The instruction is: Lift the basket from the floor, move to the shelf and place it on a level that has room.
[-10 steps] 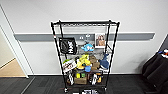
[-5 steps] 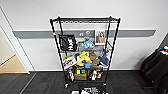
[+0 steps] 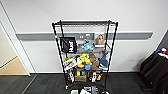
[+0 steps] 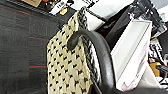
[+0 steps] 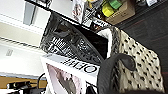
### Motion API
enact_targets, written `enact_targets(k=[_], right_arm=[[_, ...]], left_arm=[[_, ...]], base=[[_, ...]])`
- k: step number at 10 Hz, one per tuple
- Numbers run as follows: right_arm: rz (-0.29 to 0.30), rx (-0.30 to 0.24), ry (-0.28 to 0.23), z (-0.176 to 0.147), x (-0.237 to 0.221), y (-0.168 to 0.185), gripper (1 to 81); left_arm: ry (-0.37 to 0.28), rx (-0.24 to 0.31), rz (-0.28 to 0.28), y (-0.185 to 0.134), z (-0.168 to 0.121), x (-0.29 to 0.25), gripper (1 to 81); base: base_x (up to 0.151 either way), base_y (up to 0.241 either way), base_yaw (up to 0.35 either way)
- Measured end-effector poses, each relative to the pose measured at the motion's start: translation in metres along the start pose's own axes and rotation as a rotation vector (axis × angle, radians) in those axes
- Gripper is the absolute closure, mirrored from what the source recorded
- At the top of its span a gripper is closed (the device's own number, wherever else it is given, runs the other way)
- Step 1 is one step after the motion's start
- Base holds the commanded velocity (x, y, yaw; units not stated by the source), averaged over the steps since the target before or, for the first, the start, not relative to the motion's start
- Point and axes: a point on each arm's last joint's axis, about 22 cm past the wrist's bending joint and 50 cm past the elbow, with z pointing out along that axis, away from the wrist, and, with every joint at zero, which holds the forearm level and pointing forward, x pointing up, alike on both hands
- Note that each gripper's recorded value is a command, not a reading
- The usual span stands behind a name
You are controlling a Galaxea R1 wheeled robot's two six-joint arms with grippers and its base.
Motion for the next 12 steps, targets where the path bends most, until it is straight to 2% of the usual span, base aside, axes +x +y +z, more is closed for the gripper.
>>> enact_targets(k=[6, 12], right_arm=[[-0.056, 0.041, 0.049, -0.038, -0.018, -0.047, 81.1], [-0.031, 0.029, 0.037, -0.045, -0.039, -0.041, 81.1]], left_arm=[[0.039, -0.023, 0.057, 0.040, -0.033, -0.020, 81.1], [0.014, -0.023, 0.036, 0.038, -0.026, -0.044, 81.1]], base=[[0.000, 0.000, 0.000], [0.000, 0.000, 0.000]])
